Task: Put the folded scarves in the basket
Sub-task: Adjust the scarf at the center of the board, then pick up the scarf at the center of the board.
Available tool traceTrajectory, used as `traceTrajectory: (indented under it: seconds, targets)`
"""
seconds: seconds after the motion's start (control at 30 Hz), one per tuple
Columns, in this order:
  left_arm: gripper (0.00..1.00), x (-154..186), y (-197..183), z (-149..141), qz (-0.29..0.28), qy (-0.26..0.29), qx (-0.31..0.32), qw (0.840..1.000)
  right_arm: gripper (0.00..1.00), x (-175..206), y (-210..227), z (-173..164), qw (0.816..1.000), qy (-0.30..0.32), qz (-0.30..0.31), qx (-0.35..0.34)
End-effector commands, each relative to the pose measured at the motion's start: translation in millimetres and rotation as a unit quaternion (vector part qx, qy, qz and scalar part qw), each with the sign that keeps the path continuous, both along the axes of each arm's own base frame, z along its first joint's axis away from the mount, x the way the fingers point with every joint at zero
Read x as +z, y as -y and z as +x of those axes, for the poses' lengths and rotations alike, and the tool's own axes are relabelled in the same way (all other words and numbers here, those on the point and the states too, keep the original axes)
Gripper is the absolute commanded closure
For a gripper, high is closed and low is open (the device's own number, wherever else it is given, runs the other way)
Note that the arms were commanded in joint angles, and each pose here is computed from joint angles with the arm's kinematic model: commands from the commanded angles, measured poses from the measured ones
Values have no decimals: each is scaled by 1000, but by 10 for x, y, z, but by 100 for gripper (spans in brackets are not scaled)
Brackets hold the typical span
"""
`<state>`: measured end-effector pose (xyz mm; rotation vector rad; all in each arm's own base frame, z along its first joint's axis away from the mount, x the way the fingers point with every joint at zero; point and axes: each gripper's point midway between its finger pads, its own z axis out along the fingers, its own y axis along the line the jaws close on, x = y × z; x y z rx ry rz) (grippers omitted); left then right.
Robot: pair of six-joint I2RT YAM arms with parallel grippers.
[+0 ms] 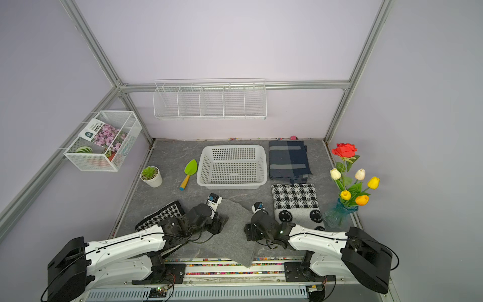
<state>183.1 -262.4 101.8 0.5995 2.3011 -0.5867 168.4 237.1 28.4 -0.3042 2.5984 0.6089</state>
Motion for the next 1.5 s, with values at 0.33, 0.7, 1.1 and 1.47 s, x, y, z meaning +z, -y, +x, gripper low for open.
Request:
traceTrajectory:
  seconds: [0.33, 0.7, 1.1, 1.47]
  targets:
    - [31, -105, -355, 205, 4, 4, 83, 997, 68, -12, 388, 207, 996, -48, -68, 20]
    - [11, -305, -670, 449, -6, 12, 165, 986, 65, -115, 293, 190, 995, -44, -64, 70]
    - [12, -686, -612, 518, -38, -80, 156, 984, 64, -199, 242, 180, 993, -45, -59, 87]
    - [39, -812, -486, 336, -62, -127, 110, 984, 64, -217, 220, 189, 994, -44, -55, 90]
